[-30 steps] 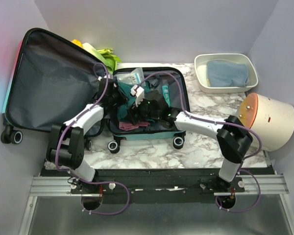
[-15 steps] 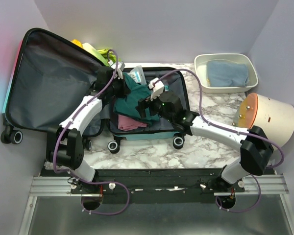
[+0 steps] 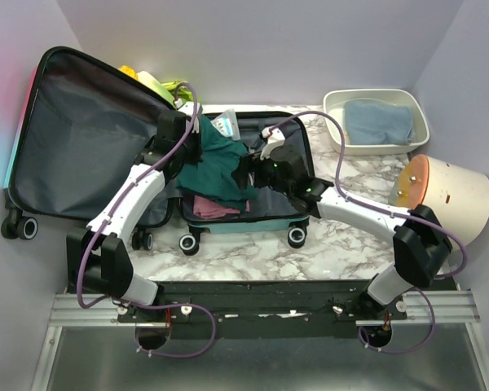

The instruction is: Open, take out, and arrange the luggage

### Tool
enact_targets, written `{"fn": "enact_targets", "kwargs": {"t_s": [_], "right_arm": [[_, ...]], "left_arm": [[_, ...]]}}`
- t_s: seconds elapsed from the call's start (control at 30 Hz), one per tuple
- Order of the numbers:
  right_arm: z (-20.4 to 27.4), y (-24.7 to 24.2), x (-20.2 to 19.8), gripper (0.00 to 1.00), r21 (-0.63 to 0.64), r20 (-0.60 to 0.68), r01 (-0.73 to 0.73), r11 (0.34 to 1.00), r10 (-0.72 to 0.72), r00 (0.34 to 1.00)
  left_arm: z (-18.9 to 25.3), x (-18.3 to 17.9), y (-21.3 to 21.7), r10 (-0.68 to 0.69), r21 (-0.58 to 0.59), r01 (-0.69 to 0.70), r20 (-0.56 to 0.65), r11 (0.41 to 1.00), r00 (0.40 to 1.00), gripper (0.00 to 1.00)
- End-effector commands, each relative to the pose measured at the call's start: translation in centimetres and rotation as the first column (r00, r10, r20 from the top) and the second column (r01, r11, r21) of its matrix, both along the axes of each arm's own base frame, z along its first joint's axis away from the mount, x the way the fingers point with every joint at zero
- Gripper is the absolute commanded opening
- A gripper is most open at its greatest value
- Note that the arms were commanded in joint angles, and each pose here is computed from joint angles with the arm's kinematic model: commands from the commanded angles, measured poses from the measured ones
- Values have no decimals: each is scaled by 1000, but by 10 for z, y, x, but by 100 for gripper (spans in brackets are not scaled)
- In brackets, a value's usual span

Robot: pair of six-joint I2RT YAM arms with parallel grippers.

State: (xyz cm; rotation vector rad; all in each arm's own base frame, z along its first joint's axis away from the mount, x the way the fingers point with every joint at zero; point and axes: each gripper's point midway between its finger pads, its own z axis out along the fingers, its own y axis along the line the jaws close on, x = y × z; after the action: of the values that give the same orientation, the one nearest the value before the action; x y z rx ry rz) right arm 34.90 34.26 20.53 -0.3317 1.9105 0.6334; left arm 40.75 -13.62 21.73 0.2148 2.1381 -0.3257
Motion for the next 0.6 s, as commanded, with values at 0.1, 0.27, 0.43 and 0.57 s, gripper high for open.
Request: {"fn": "enact_targets", "kwargs": {"t_s": [0.1,0.27,0.43,0.57], "right_arm": [[3,46,-20,100,-3,55,-320,947,320,946],[16,59,-48,100,-201,398,-519,831,553,732],[12,81,-50,100,-331,507,-489,807,589,629],[31,102,-56,100,-306,608,-463,832,545,577]], "left_arm": [[36,-3,76,339,23,-343,94,939,936,0],[43,-7,73,391,-107,-384,56,917,919,0],[29,-7,66,450,-181,-451,-52,874,892,0],[30,-8,70,516,-211,-527,-109,823,849,0]]}}
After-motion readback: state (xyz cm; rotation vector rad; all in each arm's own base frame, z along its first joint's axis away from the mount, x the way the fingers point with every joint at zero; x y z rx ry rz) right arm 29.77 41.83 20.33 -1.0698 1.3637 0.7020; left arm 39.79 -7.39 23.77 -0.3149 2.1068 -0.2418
